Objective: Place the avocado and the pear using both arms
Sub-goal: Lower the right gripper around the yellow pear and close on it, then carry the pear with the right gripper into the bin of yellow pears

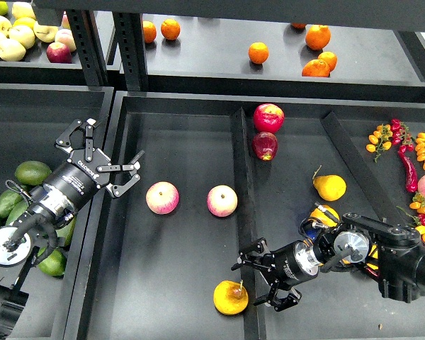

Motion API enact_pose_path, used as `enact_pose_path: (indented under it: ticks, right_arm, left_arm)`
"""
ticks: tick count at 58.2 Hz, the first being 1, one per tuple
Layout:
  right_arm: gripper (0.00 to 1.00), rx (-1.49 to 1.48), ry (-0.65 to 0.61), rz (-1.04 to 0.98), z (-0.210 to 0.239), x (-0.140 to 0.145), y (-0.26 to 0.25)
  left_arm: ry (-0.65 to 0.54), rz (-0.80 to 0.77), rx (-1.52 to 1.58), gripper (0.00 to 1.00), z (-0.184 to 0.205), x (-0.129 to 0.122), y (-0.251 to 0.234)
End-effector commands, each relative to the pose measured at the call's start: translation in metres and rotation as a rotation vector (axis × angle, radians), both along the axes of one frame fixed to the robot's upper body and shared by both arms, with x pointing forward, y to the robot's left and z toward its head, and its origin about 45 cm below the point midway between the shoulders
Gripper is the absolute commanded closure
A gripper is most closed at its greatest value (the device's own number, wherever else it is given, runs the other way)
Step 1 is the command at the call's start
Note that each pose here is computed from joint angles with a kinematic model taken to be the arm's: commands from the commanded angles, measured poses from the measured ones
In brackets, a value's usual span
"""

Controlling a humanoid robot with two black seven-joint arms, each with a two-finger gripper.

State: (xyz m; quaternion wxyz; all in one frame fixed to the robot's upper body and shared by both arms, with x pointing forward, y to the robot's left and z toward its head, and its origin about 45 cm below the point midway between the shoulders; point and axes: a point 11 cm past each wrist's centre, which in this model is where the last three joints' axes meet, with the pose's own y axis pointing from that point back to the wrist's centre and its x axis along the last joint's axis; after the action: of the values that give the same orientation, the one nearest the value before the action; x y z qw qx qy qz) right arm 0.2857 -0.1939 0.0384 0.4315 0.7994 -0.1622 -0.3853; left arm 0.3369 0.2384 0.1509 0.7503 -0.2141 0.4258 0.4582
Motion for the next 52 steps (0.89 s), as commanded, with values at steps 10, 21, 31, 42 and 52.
enact_pose_path:
  ticks: [10, 21, 31, 42, 52]
  right_arm:
    - [0.18, 0.001, -0.007, -0.014, 0.002, 0.005, -0.001]
    - [0.33, 0.004, -0.009, 0.001, 0.004, 0.005, 0.002]
    - [0.46, 0.025, -0.021, 0.038, 0.013, 0.005, 0.011]
    - [0.55, 0.051, -0.015, 0.044, 0.017, 0.002, 0.017]
    - [0.62, 0.05, -0.004, 0.039, 0.014, -0.001, 0.016]
  left_arm:
    - [0.002, -0.002, 0.002, 0.0, -0.001, 0.0, 0.0]
    - [0.002, 0.002, 0.002, 0.0, -0.001, 0.0, 0.0]
    - [0.003, -0.001, 0.002, 0.0, -0.001, 0.0, 0.0]
    - [0.002, -0.002, 0.002, 0.0, -0.001, 0.0, 0.0]
    - [0.001, 0.0, 0.002, 0.0, 0.0, 0.0, 0.0]
